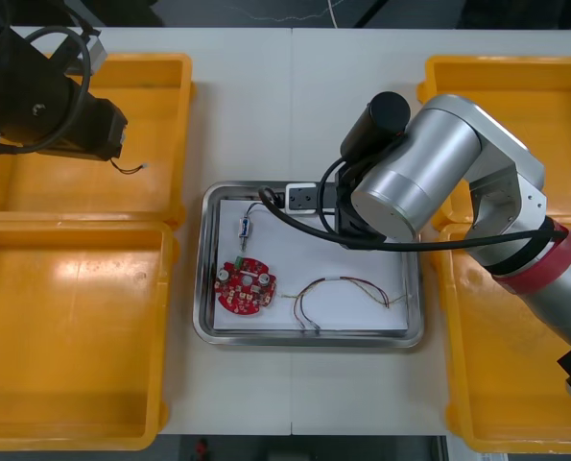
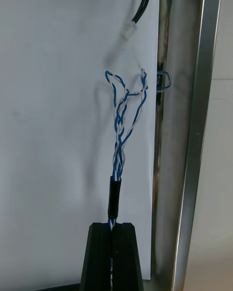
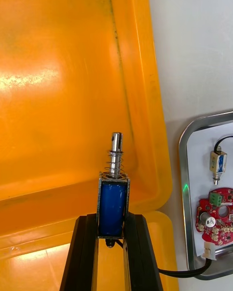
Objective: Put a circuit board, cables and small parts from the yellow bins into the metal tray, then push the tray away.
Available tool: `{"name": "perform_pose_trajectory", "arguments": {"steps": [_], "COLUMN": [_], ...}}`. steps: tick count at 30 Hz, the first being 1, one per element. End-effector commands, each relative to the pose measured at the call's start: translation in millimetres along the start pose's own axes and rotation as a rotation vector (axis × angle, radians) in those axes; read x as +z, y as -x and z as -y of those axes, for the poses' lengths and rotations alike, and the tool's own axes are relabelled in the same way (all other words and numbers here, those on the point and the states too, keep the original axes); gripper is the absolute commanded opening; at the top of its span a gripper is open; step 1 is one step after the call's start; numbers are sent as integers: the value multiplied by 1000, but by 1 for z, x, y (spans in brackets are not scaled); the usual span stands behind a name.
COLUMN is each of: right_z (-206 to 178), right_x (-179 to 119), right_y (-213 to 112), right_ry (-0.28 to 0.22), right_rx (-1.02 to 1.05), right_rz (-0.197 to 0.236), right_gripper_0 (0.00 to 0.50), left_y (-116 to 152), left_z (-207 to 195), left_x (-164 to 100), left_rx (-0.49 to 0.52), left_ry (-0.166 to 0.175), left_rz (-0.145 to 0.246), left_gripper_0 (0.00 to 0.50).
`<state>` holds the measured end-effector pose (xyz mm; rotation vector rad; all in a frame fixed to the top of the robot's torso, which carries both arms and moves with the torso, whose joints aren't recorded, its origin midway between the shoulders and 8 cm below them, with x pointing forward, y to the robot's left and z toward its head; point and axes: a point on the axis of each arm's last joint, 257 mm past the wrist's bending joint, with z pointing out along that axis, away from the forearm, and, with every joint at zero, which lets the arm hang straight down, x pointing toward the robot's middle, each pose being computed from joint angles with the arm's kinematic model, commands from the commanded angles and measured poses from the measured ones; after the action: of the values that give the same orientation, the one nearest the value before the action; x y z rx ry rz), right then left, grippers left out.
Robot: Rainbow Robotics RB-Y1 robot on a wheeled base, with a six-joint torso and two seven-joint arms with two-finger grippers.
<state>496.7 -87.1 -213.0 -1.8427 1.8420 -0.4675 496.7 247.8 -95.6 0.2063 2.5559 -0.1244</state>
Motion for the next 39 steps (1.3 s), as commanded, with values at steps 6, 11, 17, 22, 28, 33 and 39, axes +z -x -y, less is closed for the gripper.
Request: {"name": "perform_pose_trajectory", "arguments": {"steps": [6, 11, 17, 22, 28, 33, 39], "right_z": [-16, -31, -36, -35, -35, -30, -16], "right_x": [16, 22, 24, 26, 27, 26, 26], "right_y": [-25, -26, -19, -16, -16, -15, -16], "right_ry": [30, 57, 64, 57, 55, 38, -13], "right_rx": [-51, -59, -67, -61, -58, -58, -61], "right_rz": [-53, -55, -34, -19, -17, -13, -18], "right_gripper_0": [0, 0, 188, 500, 500, 500, 500], "left_y": [4, 4, 3, 3, 4, 3, 4], "left_z": [-2, -2, -1, 0, 2, 4, 4], "left_x": [-11, -11, -10, -11, -12, -12, -12], "left_rx": [-25, -23, -24, -22, -22, -20, -19], "left_ry": [-4, -7, -9, -12, -18, -22, -22], "left_rz": [32, 32, 30, 32, 35, 34, 35], "left_gripper_0": [1, 2, 2, 1, 1, 2, 3]}}
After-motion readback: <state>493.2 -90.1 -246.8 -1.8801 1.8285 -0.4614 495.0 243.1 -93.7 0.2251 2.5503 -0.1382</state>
